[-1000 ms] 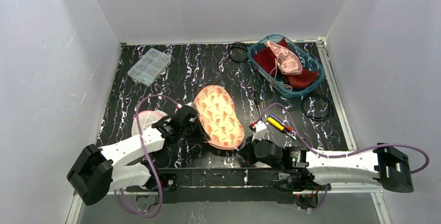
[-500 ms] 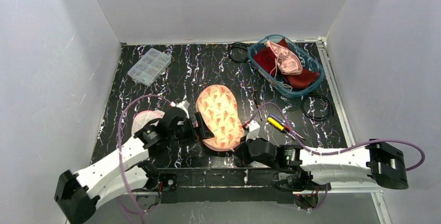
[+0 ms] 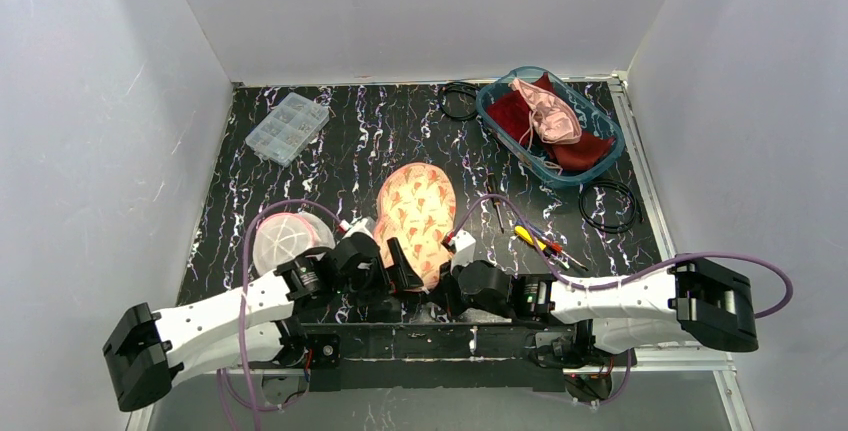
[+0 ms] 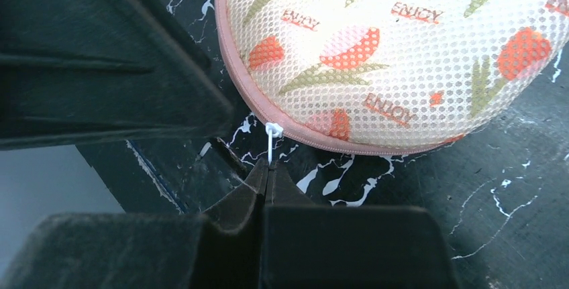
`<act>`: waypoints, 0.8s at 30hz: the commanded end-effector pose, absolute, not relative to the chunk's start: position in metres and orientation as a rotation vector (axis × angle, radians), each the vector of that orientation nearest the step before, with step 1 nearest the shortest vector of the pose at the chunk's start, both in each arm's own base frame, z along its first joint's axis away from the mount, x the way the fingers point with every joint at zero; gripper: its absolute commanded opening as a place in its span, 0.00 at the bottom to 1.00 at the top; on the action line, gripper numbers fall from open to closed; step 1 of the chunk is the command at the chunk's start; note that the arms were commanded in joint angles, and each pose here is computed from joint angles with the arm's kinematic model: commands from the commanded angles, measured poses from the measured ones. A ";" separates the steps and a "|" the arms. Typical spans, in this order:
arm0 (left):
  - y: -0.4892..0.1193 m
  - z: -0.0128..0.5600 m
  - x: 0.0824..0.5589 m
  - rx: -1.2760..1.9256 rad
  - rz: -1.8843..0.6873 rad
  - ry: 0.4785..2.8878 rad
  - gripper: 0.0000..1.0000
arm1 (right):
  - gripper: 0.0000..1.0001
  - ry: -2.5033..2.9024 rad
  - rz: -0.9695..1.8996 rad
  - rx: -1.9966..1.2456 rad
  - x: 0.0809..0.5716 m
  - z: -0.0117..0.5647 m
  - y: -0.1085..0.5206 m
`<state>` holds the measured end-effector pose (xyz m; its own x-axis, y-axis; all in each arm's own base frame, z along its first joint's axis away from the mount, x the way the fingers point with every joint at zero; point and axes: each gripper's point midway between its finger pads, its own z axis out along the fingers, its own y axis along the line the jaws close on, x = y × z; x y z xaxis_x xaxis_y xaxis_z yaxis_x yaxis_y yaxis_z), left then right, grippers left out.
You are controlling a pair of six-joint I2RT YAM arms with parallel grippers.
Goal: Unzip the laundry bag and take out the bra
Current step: Unzip the laundry bag at the center of the board.
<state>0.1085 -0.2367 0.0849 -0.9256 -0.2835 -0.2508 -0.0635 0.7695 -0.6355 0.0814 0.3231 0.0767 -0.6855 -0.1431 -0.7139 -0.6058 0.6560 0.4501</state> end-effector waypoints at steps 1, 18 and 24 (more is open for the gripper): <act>-0.248 0.087 0.132 -0.378 -0.921 2.551 0.92 | 0.01 2.132 1.048 -0.557 0.081 0.109 0.349; -0.212 0.058 0.150 -0.635 -0.668 2.576 0.23 | 0.01 2.124 1.081 -0.586 0.074 0.118 0.346; -0.202 0.056 0.151 -0.671 -0.636 2.570 0.00 | 0.01 2.129 1.041 -0.569 0.077 0.118 0.333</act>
